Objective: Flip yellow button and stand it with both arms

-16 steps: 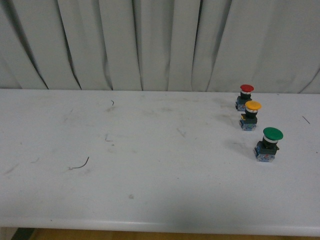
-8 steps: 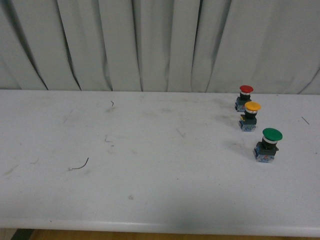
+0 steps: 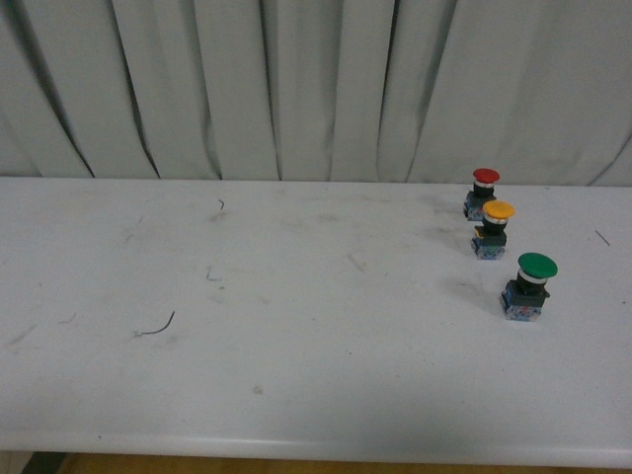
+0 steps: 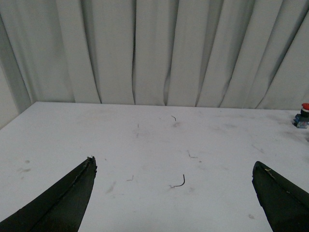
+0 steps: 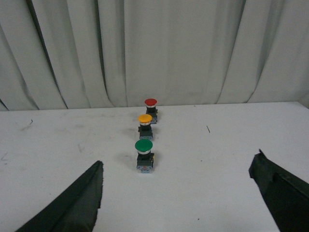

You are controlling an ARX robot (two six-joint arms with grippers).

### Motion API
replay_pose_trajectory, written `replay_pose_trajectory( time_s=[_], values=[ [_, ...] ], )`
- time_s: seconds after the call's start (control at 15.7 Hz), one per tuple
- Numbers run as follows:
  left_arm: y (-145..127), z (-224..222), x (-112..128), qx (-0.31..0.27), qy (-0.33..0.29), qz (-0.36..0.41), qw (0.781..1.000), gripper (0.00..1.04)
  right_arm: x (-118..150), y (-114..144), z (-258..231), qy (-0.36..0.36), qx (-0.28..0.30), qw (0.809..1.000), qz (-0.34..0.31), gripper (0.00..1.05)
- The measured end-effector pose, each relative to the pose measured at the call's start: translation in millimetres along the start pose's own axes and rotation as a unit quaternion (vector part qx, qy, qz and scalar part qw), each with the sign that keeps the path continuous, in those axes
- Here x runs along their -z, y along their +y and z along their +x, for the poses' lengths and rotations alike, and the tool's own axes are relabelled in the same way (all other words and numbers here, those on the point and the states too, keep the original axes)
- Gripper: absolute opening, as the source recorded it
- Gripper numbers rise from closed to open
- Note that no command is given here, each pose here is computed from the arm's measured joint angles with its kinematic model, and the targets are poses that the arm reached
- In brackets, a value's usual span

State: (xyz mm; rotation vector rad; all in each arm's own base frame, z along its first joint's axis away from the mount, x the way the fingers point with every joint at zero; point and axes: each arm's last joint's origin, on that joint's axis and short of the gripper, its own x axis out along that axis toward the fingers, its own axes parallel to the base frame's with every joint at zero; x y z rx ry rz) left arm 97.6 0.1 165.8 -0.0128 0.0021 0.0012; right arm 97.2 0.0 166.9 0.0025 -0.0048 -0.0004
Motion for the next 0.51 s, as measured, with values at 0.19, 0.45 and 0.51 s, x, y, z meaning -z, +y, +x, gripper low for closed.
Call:
replay_pose_trajectory(
  time_s=[0.19, 0.45, 0.51],
  values=[
    [0.0, 0.0, 0.0, 0.000, 0.000, 0.000, 1.000, 0.98, 0.0, 0.0, 0.0, 0.000, 0.000, 1.000, 0.000, 0.98],
    [0.0, 0.0, 0.0, 0.000, 0.000, 0.000, 1.000, 0.98, 0.0, 0.0, 0.0, 0.000, 0.000, 1.000, 0.000, 0.98],
    [0.0, 0.0, 0.0, 0.000, 0.000, 0.000, 1.000, 0.98, 0.0, 0.0, 0.0, 0.000, 0.000, 1.000, 0.000, 0.98]
  ],
)
